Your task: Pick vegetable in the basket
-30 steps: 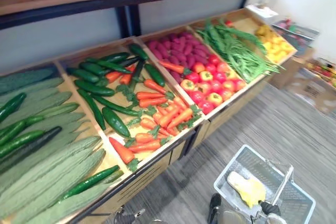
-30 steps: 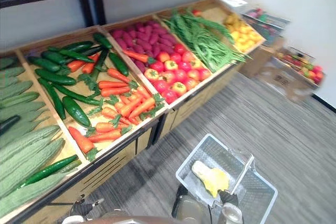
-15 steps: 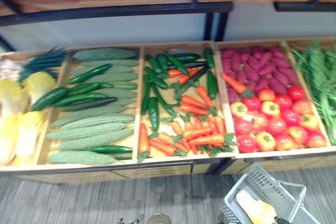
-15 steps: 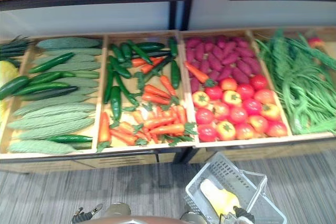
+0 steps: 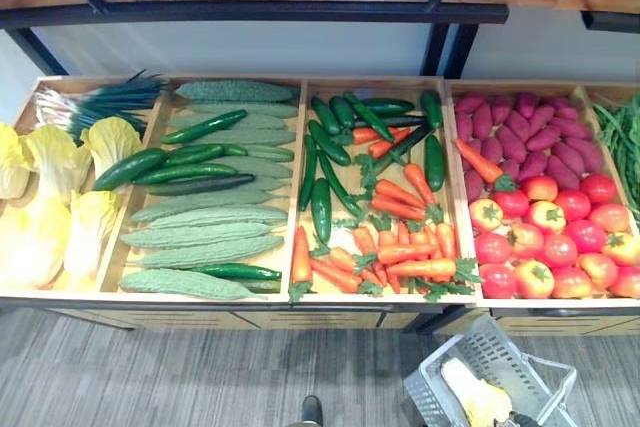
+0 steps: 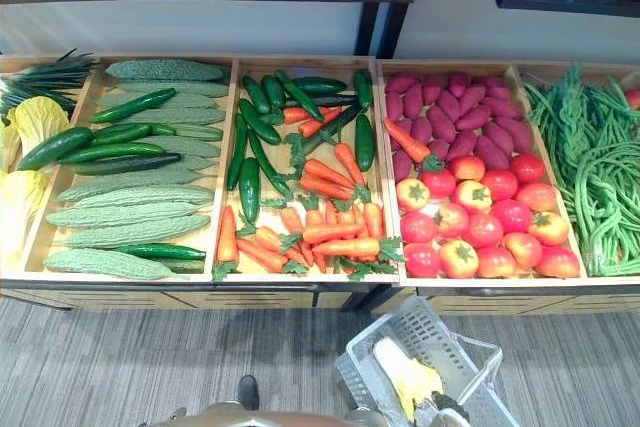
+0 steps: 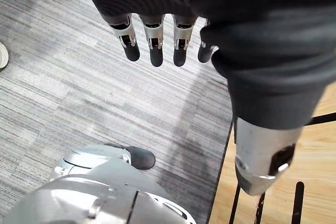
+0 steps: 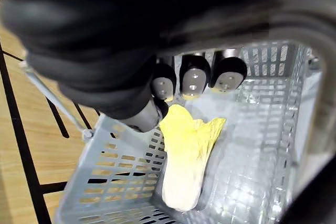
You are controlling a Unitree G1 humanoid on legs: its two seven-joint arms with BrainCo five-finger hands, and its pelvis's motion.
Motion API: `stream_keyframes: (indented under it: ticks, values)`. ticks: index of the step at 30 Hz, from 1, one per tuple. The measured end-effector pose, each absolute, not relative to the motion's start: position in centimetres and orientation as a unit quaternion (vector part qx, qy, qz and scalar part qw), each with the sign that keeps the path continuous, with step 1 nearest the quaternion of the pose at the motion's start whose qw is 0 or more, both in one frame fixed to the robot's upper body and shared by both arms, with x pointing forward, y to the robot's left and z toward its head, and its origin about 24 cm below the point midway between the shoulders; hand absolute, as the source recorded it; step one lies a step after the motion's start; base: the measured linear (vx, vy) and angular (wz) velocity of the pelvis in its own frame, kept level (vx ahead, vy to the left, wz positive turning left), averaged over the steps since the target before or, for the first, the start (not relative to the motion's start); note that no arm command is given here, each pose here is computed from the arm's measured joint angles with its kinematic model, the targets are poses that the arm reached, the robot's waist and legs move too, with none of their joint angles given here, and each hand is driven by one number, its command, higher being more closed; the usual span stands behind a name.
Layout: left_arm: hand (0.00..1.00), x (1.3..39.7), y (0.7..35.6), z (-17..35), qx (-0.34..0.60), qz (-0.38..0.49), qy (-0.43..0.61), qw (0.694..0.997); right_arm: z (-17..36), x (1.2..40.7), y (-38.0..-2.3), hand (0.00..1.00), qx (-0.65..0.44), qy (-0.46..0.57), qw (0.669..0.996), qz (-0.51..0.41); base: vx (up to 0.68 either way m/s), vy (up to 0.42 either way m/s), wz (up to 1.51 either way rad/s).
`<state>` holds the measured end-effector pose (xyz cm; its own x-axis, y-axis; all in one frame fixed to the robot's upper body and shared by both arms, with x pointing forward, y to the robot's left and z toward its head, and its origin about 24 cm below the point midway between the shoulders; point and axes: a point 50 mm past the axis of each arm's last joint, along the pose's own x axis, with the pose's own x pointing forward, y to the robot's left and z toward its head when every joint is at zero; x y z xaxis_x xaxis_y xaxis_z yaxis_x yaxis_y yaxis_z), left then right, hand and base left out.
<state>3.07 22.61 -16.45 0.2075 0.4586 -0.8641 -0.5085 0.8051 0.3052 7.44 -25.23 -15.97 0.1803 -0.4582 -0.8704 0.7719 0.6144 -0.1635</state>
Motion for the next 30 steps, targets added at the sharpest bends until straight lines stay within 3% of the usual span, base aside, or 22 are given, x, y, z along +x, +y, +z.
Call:
stream_keyframes:
  ticks: [10,15,21,26,30]
  values:
    - [0.00,4.1,22.6,-16.3,-0.013,0.310,0.537,0.785,-16.1,6.8,-24.9,1.00,0.159,0.498,0.748,-0.409,-0.13,0.020,0.00]
    - [0.00,6.4,22.8,-15.2,0.078,0.266,0.494,0.824,-16.2,6.2,-24.9,1.00,0.151,0.501,0.748,-0.409,-0.01,-0.001,-0.09]
    - [0.00,11.9,25.2,-10.3,0.232,0.292,0.322,0.870,-16.3,5.6,-24.5,1.00,0.143,0.498,0.742,-0.426,0.10,-0.013,-0.04]
    - [0.00,16.2,26.7,-3.7,0.328,0.325,0.135,0.877,-16.1,6.7,-24.3,1.00,0.120,0.490,0.764,-0.402,0.10,-0.008,-0.13]
    - [0.00,19.2,25.2,1.3,0.379,0.300,-0.019,0.875,-16.0,7.1,-24.1,1.00,0.107,0.490,0.774,-0.386,0.03,-0.010,-0.19]
